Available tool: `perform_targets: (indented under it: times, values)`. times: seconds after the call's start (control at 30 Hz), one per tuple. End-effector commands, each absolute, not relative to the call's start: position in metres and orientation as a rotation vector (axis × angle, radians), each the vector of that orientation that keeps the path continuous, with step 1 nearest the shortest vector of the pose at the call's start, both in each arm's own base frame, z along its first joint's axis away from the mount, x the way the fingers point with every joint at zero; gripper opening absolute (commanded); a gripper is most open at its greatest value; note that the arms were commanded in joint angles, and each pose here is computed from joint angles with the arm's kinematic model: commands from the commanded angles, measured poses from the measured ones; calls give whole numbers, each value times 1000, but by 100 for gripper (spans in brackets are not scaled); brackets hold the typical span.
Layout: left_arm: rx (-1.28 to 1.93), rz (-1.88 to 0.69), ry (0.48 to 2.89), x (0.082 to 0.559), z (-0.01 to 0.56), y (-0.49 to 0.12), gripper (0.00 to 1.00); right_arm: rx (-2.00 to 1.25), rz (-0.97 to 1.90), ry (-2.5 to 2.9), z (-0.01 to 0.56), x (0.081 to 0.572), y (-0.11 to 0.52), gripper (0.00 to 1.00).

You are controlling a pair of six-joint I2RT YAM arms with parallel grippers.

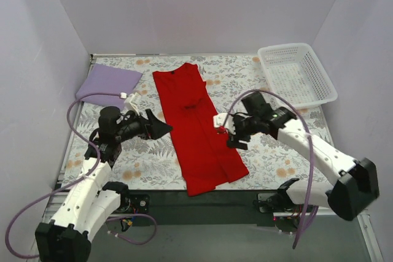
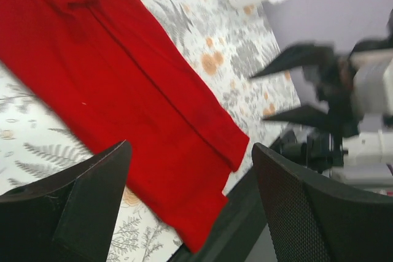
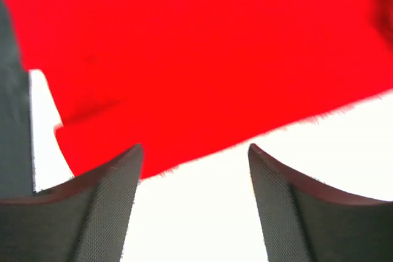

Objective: Fold and stack the t-shirts

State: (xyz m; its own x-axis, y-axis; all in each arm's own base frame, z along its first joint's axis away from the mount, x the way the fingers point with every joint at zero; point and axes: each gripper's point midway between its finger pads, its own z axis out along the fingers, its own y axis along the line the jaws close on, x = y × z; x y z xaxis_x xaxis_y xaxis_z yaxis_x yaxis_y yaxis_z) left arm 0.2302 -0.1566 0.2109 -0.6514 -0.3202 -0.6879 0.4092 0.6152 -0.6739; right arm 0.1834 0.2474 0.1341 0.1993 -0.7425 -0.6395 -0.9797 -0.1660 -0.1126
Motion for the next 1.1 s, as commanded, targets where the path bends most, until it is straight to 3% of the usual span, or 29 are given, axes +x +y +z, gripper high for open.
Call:
perform_targets:
  times: [0.0, 0.1, 0.17, 0.27, 0.33, 0.4, 0.47, 0.5, 0.67, 0.7, 0.73, 1.07]
  values:
    - [293, -1173, 1989, 215, 222, -196, 78, -1861, 608, 1517, 137, 192, 206, 78]
    - [460, -1140, 2072, 196, 200, -232, 76, -1758, 507, 1447, 130, 205, 179, 92]
    - [560, -1111, 2111, 183, 189, -251, 75, -1656, 518, 1597, 116, 216, 169, 94]
    - [565, -1060, 2165, 178, 174, -258, 74, -1411, 705, 1829, 113, 243, 171, 86]
    - [497, -1051, 2193, 179, 170, -257, 72, -1284, 775, 1908, 126, 283, 188, 74]
    - [427, -1059, 2173, 179, 174, -254, 72, -1140, 833, 1956, 151, 318, 210, 70]
    - [306, -1036, 2187, 182, 169, -246, 72, -1042, 842, 2019, 140, 357, 226, 70]
    - [274, -1040, 2165, 182, 173, -242, 72, -950, 876, 2018, 162, 380, 240, 70]
    - [130, -1057, 2155, 179, 173, -232, 72, -527, 900, 2209, 129, 478, 270, 71]
    - [111, -1053, 2165, 177, 168, -229, 72, -454, 905, 2272, 102, 491, 273, 71]
    - [99, -1060, 2148, 176, 172, -227, 72, -373, 933, 2243, 121, 512, 282, 71]
    - [53, -1021, 2140, 176, 176, -217, 73, -230, 1019, 2304, 74, 550, 302, 57]
